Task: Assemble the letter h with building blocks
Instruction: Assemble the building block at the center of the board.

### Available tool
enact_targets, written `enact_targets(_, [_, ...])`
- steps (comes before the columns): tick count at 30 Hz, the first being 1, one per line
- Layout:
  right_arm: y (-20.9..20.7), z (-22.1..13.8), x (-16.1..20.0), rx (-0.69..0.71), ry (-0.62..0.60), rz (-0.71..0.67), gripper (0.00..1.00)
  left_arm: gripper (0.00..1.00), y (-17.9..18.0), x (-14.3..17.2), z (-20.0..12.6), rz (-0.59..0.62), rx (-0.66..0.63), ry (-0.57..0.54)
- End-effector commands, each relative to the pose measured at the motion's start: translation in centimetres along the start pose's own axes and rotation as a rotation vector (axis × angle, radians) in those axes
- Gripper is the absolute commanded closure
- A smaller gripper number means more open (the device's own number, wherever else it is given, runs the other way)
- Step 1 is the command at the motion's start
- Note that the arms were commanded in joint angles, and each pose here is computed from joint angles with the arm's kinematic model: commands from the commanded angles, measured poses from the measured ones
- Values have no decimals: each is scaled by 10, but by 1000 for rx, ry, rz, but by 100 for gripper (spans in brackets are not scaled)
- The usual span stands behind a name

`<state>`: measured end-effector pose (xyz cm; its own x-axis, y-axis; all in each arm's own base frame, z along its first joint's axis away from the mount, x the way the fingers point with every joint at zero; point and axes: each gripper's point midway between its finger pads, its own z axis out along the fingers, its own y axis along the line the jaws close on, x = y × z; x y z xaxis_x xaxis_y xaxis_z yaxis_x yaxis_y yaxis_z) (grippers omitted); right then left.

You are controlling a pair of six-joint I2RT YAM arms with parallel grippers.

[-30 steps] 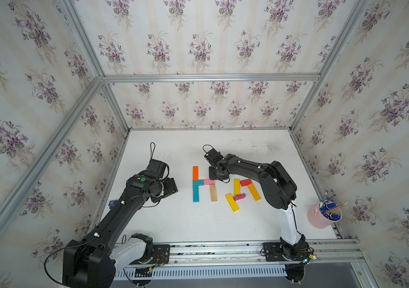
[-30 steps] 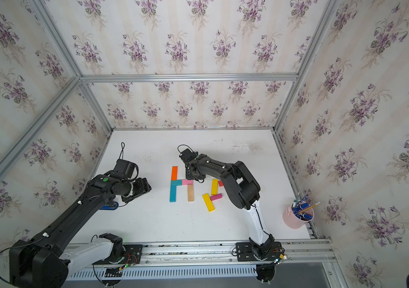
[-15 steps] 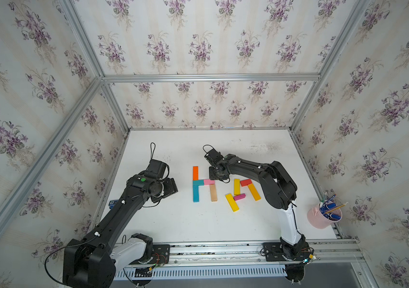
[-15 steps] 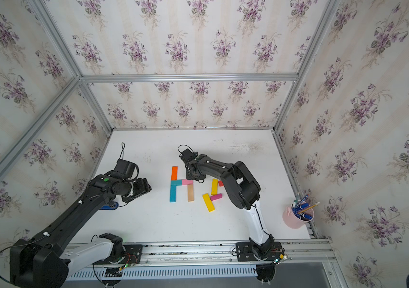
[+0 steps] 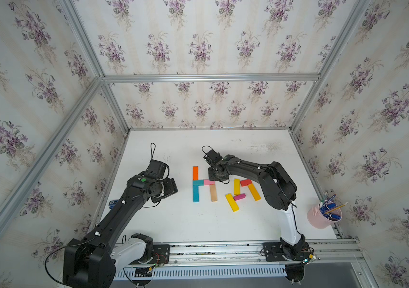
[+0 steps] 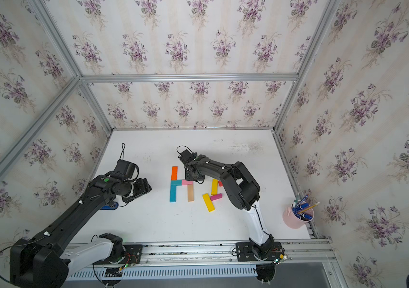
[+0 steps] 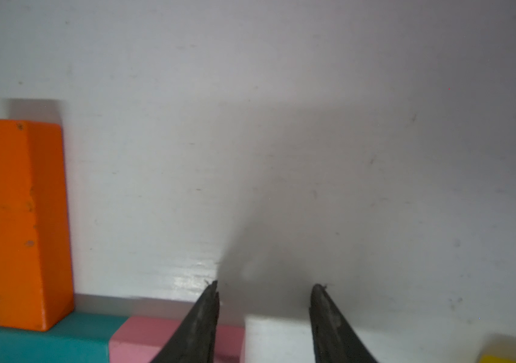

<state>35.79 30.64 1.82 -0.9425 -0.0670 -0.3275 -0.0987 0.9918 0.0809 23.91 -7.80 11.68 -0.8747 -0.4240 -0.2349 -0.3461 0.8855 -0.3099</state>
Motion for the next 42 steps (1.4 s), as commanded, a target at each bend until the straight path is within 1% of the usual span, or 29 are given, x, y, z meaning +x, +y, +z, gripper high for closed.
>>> enact_targets(1, [-2, -7, -1, 17, 2, 4, 51, 24, -1, -3, 0, 4, 1, -9])
enact_targets(4, [2, -22, -16, 17, -40, 5, 50, 24, -2, -4, -1, 5, 3, -11])
enact_targets(7, [5, -46, -32, 7, -89, 12, 45, 24, -3, -5, -3, 5, 6, -14])
enact_targets(9, [7, -61, -34, -17, -107, 21, 43, 24, -4, -6, -4, 7, 9, -16])
enact_targets(11, [10, -72, -26, -41, -116, 28, 41, 24, -4, -6, -5, 6, 10, -17])
enact_targets(15, [22, -81, 12, -115, -92, 30, 35, 24, -4, -5, -3, 3, 13, -13])
enact_targets(19, [29, -76, 49, -156, -42, 52, 31, 24, -4, -4, -3, 0, 14, -12])
enact_targets(25, [38, -65, 82, -195, 22, 66, 30, 24, -3, -3, -6, 0, 15, -15])
enact_targets(29, [41, -56, 89, -200, 40, 62, 30, 24, -3, -3, -6, -1, 15, -15])
enact_targets(34, [41, -46, 89, -179, 51, 53, 30, 24, -4, -3, -6, 0, 18, -13])
enact_targets(42, [41, -44, 90, -172, 52, 53, 32, 24, -1, -2, -3, 0, 12, -11])
